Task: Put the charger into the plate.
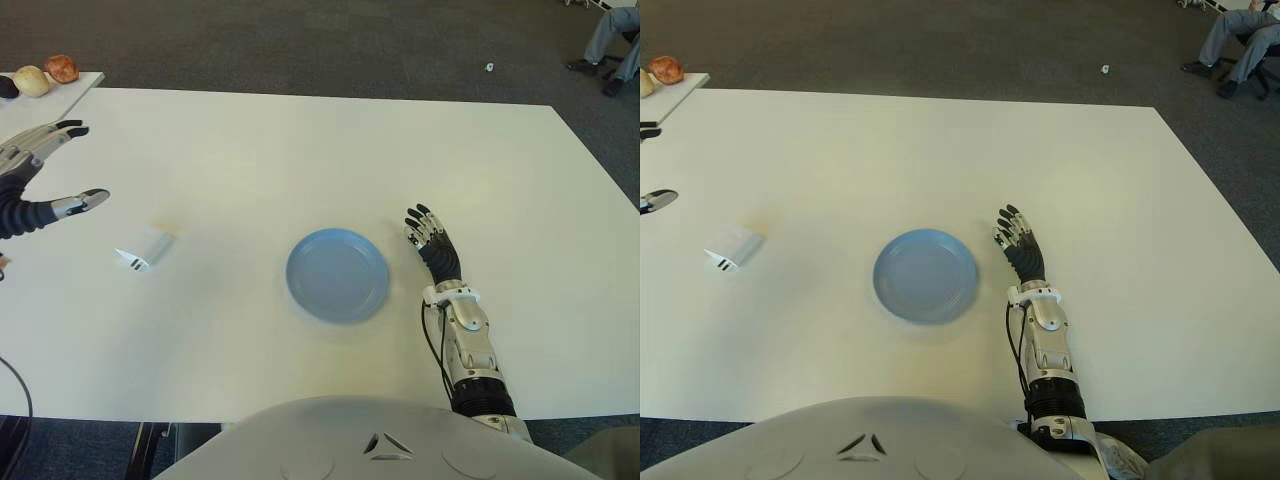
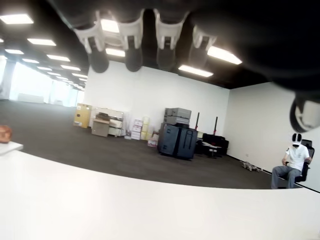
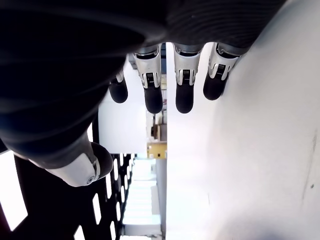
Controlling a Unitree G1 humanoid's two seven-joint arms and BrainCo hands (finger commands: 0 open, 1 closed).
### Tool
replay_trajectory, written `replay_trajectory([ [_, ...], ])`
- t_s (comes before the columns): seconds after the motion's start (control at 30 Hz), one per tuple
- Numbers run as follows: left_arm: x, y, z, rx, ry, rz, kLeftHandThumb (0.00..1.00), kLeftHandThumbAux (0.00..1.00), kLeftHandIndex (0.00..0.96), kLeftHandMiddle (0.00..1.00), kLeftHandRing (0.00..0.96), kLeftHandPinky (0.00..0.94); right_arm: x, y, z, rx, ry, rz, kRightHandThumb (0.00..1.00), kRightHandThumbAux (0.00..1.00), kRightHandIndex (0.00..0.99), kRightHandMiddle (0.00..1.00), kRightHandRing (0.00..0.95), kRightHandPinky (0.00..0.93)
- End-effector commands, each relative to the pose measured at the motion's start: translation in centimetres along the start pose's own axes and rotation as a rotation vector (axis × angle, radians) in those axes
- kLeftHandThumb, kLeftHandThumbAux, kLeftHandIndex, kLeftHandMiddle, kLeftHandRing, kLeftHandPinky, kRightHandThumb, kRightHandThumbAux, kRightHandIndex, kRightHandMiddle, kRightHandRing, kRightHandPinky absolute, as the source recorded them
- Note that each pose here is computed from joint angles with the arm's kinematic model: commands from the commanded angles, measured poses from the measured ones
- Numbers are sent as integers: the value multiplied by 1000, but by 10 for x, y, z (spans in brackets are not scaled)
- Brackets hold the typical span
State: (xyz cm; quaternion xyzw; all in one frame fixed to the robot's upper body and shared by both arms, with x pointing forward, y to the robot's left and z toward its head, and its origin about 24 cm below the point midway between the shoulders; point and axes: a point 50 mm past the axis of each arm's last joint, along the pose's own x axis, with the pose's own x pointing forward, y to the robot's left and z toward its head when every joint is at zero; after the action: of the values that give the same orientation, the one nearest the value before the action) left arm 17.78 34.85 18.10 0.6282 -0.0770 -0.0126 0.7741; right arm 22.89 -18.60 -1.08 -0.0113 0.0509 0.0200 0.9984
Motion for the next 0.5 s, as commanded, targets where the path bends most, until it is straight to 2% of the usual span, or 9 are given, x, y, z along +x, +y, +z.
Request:
replay_trajectory([
  [0.03,-5,-1,-2,16,32,-39,362,311,0,0,0,0,-1,2,-7,2,39,-3,0,620,14,135,106,37],
  [0.23,-10,-6,-3,41,48,-94,313,294,0,0,0,14,0,2,-7,1,37,-6,0,616,14,136,107,29],
  [0.4,-21,-44,1,3,31,-186,275,272,0,0,0,20,1,2,-6,1,34,-8,0,616,15,138,108,32],
  [0.5,-23,-54,5,-13,15,-206,272,265,0,0,0,23,1,1,-5,0,32,-8,0,616,15,139,108,30],
])
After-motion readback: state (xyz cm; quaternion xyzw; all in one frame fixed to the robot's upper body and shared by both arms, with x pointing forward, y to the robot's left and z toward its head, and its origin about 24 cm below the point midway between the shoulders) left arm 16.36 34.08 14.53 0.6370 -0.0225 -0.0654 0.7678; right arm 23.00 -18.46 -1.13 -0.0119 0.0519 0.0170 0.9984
